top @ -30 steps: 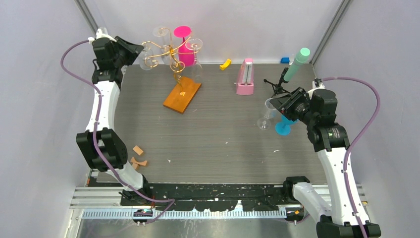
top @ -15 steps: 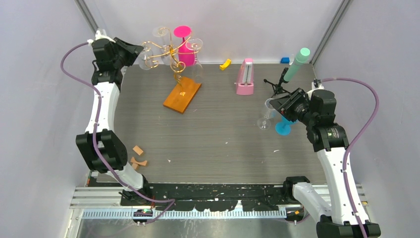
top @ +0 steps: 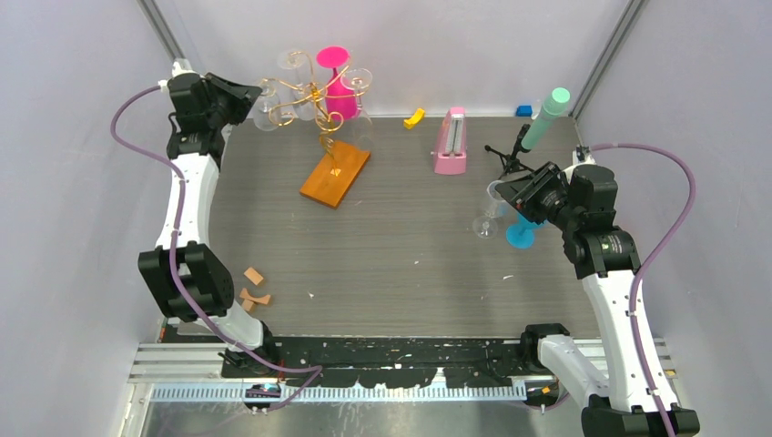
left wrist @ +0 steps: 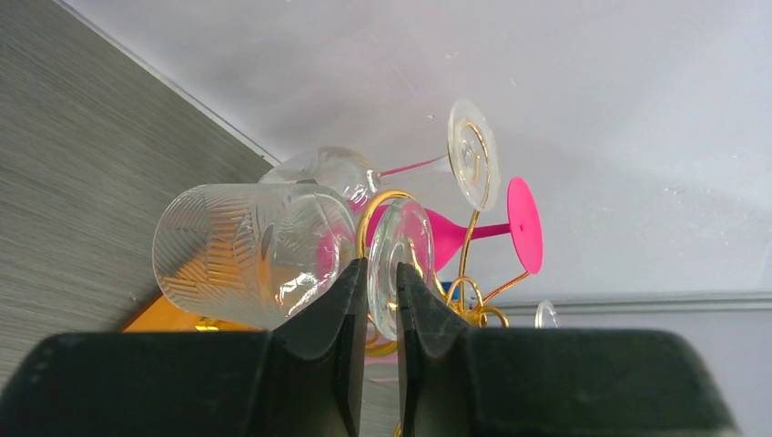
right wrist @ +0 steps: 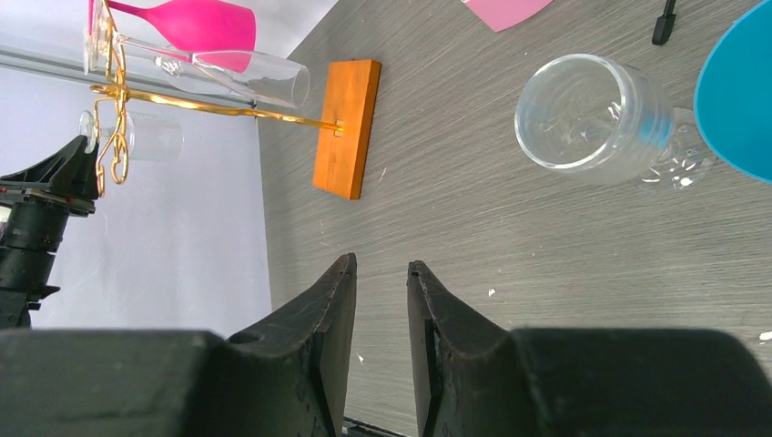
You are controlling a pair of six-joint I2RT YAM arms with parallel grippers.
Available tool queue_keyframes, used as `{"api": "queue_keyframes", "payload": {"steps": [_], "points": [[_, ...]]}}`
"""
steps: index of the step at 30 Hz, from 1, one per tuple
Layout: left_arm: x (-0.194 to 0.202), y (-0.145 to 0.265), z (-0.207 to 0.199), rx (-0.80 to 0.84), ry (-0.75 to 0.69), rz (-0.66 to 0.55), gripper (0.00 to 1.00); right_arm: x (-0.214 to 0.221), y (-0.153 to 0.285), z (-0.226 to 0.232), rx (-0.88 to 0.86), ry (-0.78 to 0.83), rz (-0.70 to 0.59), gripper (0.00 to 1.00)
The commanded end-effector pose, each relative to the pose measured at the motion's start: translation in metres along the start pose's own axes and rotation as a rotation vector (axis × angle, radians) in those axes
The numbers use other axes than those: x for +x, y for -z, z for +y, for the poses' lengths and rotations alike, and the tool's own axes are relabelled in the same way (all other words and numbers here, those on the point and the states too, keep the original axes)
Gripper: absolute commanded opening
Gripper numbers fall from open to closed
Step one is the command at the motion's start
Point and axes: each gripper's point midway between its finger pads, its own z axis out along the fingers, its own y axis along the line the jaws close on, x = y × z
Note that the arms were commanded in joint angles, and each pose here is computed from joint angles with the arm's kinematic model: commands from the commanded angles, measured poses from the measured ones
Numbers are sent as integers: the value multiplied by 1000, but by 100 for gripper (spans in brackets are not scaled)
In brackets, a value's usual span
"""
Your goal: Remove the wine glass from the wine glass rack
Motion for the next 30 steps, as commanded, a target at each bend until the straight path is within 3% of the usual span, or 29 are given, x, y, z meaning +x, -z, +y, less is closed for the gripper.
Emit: {"api": "queue_keyframes", "payload": {"steps": [1,11,30], "points": [[-32,20,-21,11,20,-95,0,-8,3,9,-37,7,-41,33],[-40,23,-28,25,41,-110,0,-8,1,8,-34,1,-41,32],[-56,26,-50,205,150,-217,0,-6,-1,6,-32,-7,-38,32]]}}
